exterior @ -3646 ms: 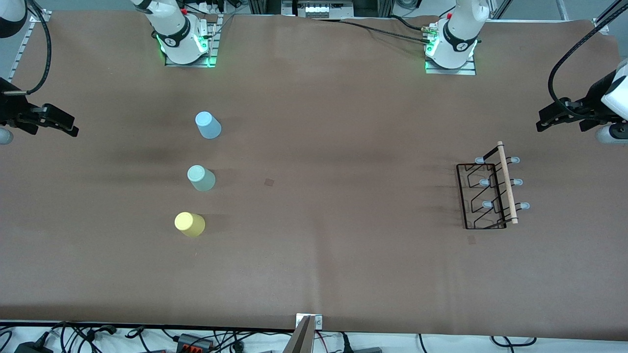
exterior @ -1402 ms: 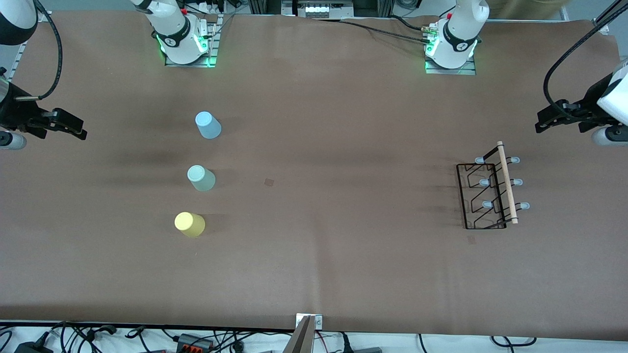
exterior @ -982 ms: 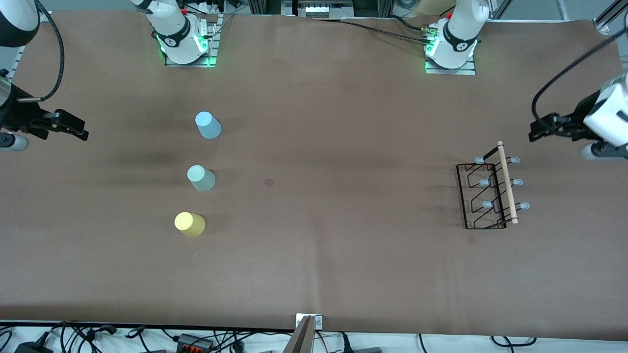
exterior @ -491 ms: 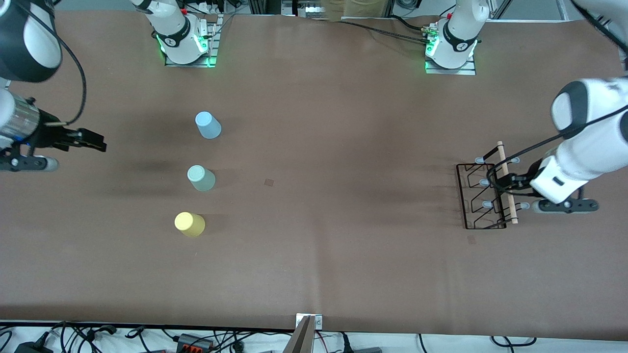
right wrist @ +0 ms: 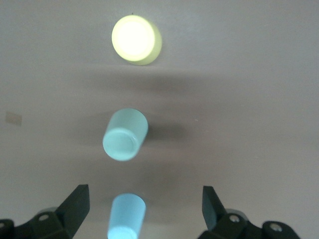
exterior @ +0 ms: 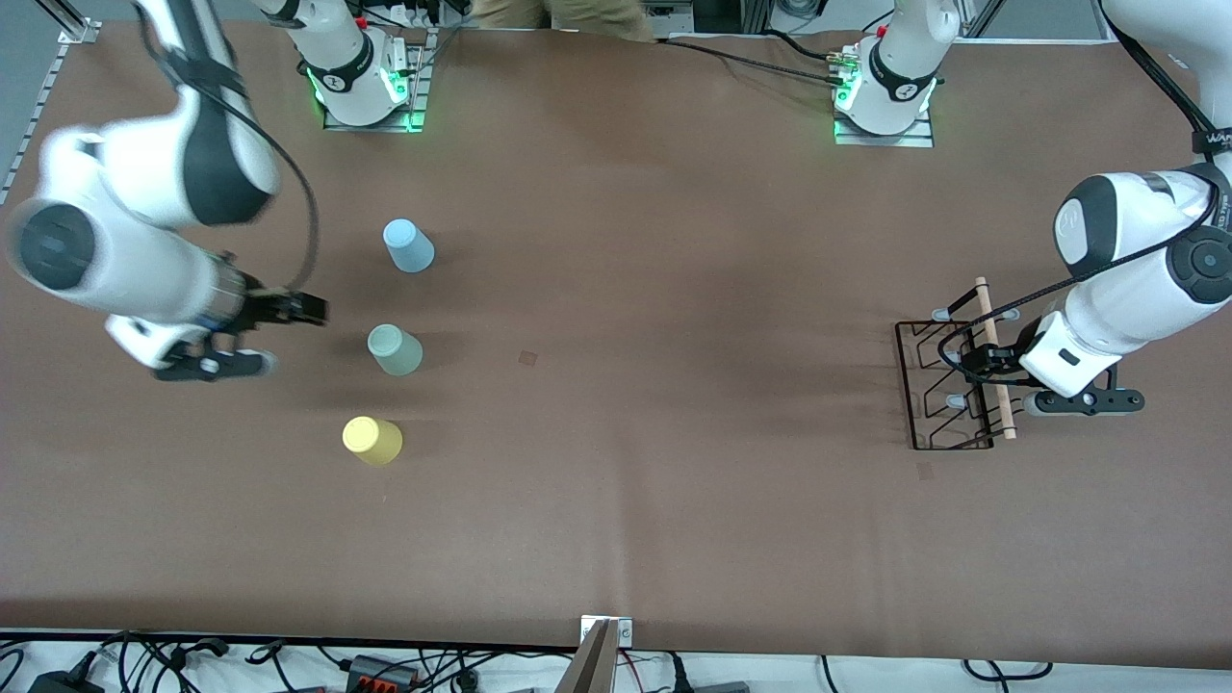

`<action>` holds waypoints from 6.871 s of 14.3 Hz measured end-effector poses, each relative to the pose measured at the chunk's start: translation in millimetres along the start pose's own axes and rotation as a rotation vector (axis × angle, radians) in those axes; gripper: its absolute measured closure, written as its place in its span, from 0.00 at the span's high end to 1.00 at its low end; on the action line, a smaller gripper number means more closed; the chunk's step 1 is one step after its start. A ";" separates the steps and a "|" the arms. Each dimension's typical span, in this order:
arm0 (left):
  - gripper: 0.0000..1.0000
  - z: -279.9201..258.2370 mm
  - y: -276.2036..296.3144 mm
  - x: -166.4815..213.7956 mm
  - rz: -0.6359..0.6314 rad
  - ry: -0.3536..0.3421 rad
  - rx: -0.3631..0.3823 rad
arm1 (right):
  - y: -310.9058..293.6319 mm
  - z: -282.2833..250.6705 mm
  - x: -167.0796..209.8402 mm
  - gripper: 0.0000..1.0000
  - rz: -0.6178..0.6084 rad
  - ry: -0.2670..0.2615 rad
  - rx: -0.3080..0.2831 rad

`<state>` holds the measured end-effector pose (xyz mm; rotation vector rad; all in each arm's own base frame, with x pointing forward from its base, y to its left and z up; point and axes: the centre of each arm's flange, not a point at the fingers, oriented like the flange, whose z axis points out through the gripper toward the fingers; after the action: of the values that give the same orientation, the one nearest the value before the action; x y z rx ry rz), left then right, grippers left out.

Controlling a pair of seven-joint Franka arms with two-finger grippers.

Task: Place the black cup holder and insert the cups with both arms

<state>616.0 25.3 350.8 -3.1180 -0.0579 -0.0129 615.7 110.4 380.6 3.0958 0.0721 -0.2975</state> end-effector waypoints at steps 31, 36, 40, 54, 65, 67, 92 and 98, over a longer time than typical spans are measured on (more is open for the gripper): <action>0.16 -29.9 426.3 -43.8 -0.083 -0.032 -0.125 | -33.9 161.1 5.4 0.95 0.224 -0.091 0.031; 0.16 -4.0 508.3 -73.1 -0.076 -0.051 -0.147 | -34.2 150.2 11.2 0.67 0.225 -0.065 0.039; 0.16 3.1 522.9 -76.4 -0.065 -0.046 -0.159 | -35.0 95.8 22.9 0.67 0.222 -0.021 0.055; 1.00 -183.3 204.9 34.3 -0.190 -0.097 -0.036 | -167.6 -5.9 -2.0 0.67 0.127 0.008 0.105; 1.00 -235.4 71.8 18.5 -0.123 -0.133 0.034 | -288.6 3.8 -68.7 0.67 0.081 -0.095 0.136; 1.00 -230.8 59.1 22.0 -0.065 -0.129 0.029 | -299.6 6.9 -75.1 0.67 0.082 -0.100 0.133; 1.00 -204.7 34.0 -28.0 -0.091 -0.080 -0.020 | -176.3 -63.7 17.7 1.00 0.447 0.112 0.057; 1.00 -201.9 22.4 -27.2 -0.109 -0.087 -0.020 | -22.7 24.5 107.8 1.00 0.369 0.163 0.009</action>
<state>588.0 -2.7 551.9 -3.1298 -0.2310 0.1210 715.6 136.9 335.4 3.0495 -0.4902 -0.0326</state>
